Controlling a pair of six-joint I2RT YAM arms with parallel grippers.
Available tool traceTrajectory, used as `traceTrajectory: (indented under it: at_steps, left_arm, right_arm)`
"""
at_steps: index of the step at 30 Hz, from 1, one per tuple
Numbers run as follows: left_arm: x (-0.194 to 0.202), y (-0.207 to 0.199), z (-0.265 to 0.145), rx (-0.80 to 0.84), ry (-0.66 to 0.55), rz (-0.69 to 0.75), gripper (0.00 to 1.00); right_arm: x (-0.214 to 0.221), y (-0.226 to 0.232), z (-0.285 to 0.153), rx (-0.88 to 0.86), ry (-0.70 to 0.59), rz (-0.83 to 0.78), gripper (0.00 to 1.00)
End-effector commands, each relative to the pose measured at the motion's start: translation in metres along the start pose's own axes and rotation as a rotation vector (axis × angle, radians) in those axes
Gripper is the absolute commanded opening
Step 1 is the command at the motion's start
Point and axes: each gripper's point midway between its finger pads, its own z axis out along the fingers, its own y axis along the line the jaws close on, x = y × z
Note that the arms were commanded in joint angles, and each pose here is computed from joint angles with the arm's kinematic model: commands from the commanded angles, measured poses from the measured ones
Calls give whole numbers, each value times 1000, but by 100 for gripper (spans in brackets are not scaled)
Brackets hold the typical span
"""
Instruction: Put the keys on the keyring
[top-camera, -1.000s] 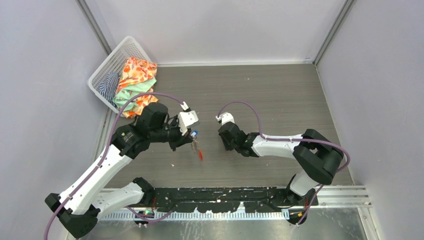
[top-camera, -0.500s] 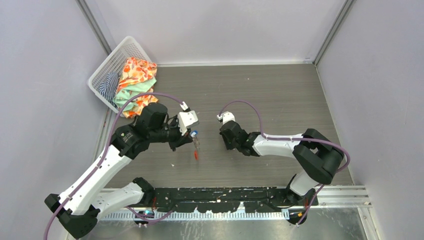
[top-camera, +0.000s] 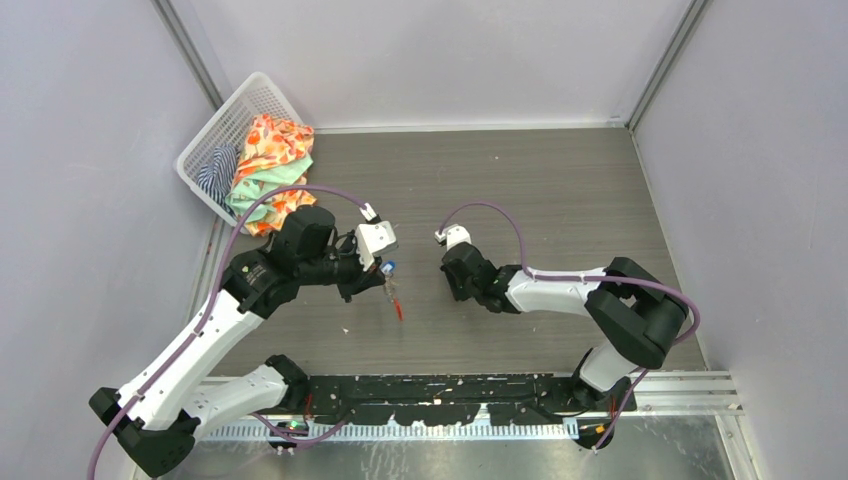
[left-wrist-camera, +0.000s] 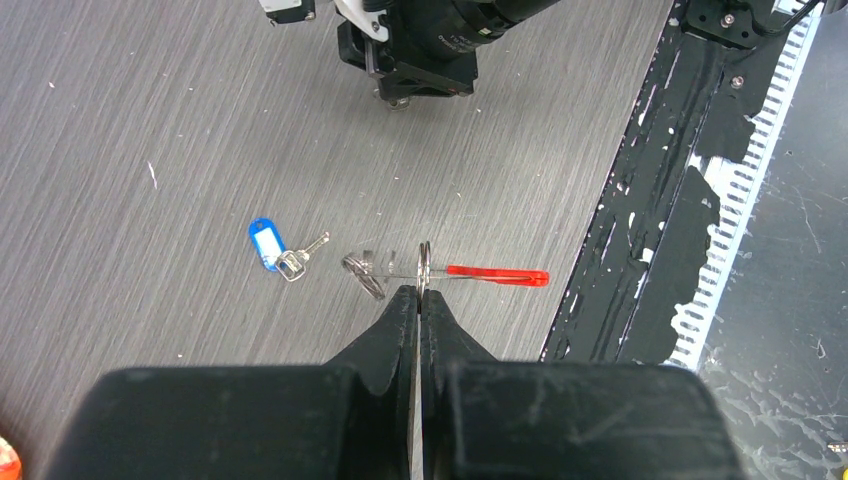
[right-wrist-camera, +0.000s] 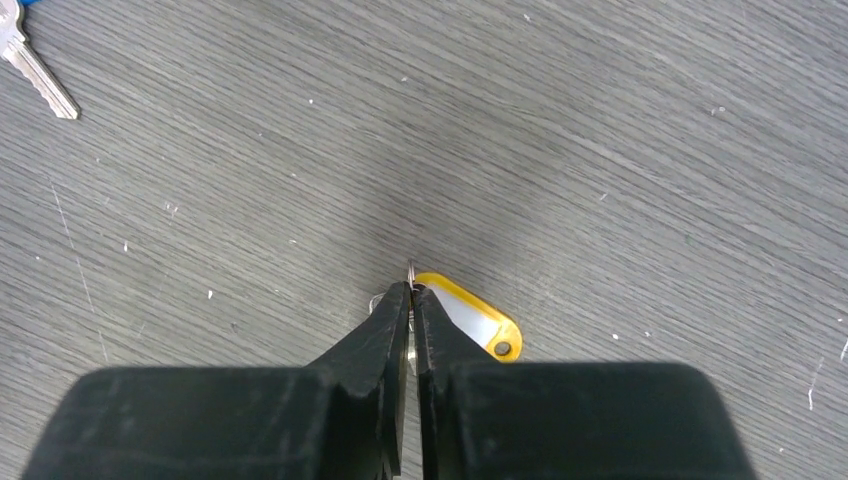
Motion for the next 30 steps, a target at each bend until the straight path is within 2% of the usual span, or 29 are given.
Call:
traceTrajectory:
  at_steps: [1, 4, 10, 19, 22, 30]
  left_arm:
    - [-24, 2, -10, -16, -80, 12, 0]
    - [-23, 2, -9, -15, -77, 8, 0]
    - [-18, 2, -6, -16, -65, -12, 0]
    - [-13, 2, -4, -18, -54, -30, 0]
    - [-11, 3, -2, -18, -48, -28, 0]
    - [-14, 1, 4, 6, -47, -34, 0]
  right_arm:
    - [-17, -2, -8, -1, -64, 18, 9]
    - [-20, -2, -11, -9, -75, 15, 2]
    - [-36, 5, -36, -89, -151, 22, 1]
    - [-75, 34, -124, -375, -333, 45, 1]
    - [-86, 55, -164, -543, -363, 55, 1]
    - [-118, 93, -227, -740, -420, 26, 1]
